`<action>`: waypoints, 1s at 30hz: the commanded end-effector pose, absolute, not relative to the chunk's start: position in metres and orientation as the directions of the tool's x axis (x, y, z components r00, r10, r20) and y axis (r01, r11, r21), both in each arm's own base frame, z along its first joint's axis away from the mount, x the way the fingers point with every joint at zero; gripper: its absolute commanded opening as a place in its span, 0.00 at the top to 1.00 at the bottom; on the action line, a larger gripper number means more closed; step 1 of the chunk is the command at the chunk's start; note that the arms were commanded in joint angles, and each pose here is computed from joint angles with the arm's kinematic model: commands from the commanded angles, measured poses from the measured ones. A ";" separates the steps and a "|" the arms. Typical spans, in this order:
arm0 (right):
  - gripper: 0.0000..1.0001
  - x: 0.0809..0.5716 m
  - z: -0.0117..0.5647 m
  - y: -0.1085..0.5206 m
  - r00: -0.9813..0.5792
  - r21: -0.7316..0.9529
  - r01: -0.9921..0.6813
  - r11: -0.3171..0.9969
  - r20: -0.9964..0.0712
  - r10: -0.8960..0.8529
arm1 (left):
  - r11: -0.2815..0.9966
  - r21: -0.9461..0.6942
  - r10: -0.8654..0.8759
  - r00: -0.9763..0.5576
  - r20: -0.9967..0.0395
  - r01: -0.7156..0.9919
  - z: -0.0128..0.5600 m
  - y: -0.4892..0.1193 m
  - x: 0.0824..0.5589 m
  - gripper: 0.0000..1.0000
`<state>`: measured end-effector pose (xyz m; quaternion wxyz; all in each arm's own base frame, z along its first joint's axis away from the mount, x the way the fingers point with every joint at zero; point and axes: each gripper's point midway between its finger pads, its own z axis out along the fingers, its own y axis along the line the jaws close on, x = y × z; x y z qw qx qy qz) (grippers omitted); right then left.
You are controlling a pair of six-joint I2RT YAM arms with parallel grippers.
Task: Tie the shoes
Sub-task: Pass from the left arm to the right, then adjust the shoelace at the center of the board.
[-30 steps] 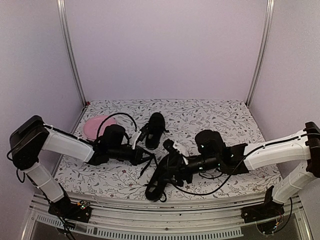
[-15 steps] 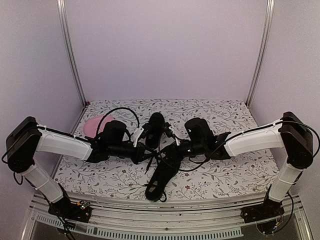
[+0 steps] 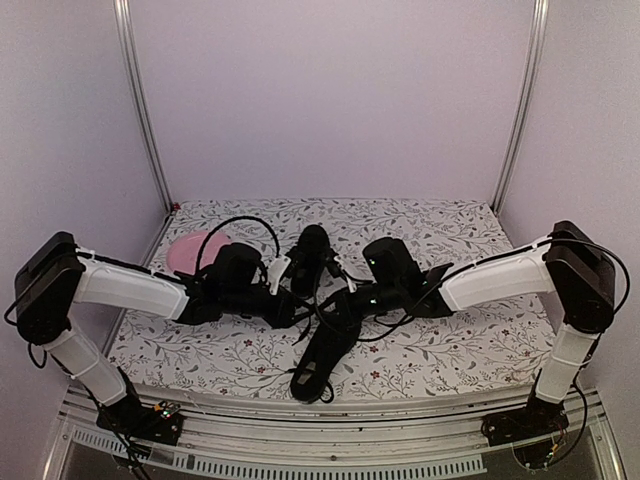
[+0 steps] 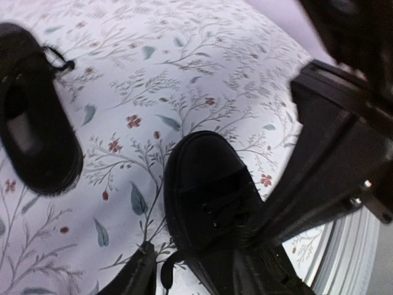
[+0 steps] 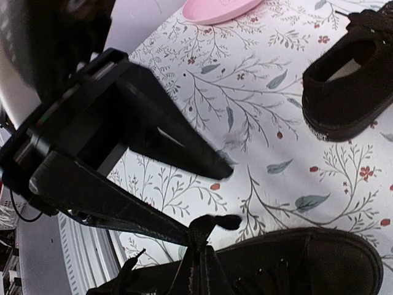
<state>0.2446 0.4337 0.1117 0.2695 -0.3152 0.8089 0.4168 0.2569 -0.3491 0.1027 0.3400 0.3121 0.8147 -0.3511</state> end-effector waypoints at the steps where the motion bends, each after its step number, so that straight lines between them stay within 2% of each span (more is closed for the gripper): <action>1: 0.98 0.257 0.131 0.425 -0.652 0.493 -0.702 0.514 -0.736 -0.184 | 0.658 -0.345 0.239 -0.620 -0.747 0.669 0.109 -0.356 0.252 0.52; 6: 0.98 0.260 0.122 0.415 -0.684 0.505 -0.654 0.563 -0.712 -0.155 | 0.726 -0.416 0.140 -0.710 -0.690 0.548 0.107 -0.355 0.221 0.47; 13: 0.98 0.262 0.119 0.411 -0.702 0.517 -0.625 0.585 -0.700 -0.132 | 0.729 -0.495 0.110 -0.794 -0.598 0.473 0.107 -0.368 0.175 0.64; 19: 0.98 0.261 0.118 0.410 -0.703 0.519 -0.624 0.585 -0.699 -0.129 | 0.743 -0.489 0.178 -0.839 -0.514 0.457 0.085 -0.377 0.158 0.68; 24: 0.98 0.260 0.117 0.408 -0.704 0.521 -0.620 0.586 -0.699 -0.124 | 0.774 -0.430 0.218 -0.832 -0.509 0.466 0.082 -0.383 0.157 0.69; 30: 0.98 0.260 0.121 0.404 -0.701 0.519 -0.614 0.595 -0.705 -0.108 | 0.814 -0.372 0.223 -0.833 -0.507 0.445 0.078 -0.375 0.159 0.88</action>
